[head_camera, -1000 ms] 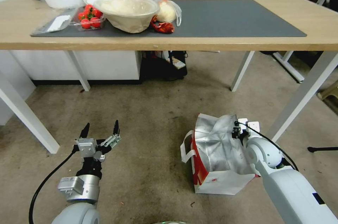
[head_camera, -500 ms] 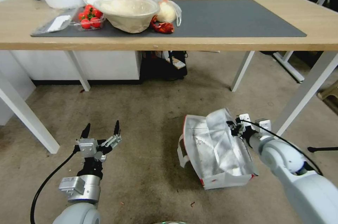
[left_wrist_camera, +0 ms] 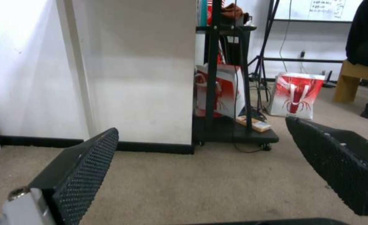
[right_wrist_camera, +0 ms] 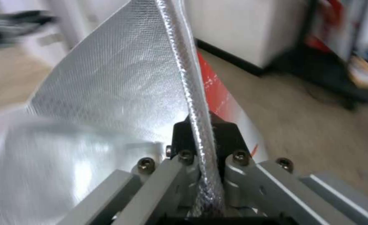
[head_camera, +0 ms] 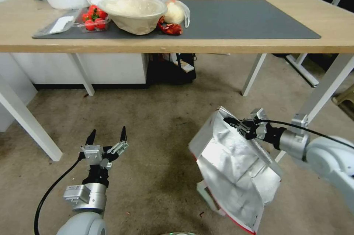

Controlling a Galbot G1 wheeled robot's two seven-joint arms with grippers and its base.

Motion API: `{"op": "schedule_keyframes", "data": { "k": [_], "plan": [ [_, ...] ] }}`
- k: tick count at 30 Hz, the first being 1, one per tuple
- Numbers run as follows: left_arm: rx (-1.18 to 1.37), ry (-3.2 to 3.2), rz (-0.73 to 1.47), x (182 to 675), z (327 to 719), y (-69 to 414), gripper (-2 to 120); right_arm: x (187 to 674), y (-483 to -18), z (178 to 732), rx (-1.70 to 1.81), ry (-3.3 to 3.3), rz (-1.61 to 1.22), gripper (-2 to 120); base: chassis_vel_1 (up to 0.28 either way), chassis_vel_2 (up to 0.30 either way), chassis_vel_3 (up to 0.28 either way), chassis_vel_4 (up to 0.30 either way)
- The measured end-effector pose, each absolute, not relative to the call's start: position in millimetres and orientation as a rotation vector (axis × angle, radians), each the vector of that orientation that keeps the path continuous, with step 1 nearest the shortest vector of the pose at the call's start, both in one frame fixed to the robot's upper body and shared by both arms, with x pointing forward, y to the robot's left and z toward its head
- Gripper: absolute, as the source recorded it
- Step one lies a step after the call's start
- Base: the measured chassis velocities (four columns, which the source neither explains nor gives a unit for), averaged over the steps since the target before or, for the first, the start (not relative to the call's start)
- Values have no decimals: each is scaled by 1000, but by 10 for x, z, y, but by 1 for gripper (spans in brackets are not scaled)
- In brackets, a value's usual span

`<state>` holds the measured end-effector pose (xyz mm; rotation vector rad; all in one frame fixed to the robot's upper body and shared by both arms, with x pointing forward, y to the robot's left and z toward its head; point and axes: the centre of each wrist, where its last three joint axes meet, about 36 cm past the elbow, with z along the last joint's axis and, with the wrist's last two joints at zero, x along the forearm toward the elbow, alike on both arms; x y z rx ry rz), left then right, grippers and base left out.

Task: Pick up the food delivery bag from the floor and place it on the table.

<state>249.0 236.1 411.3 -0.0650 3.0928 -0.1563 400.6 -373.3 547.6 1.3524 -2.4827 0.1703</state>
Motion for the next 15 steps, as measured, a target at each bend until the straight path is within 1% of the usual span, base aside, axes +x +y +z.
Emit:
{"op": "schedule_keyframes", "data": {
  "k": [2,5,15],
  "plan": [
    [-65,3092,-156,2490,4111,2361,100,4014,-3745,5503,1388,-2475,174,0,0,0,0,0],
    [-66,3091,-157,2490,4102,2360,100,4099,-3835,5756,1664,-2358,194,0,0,0,0,0],
    [-66,3088,-159,2497,4104,2356,100,4148,-3890,5972,1846,-2208,196,0,0,0,0,0]
  ]
}}
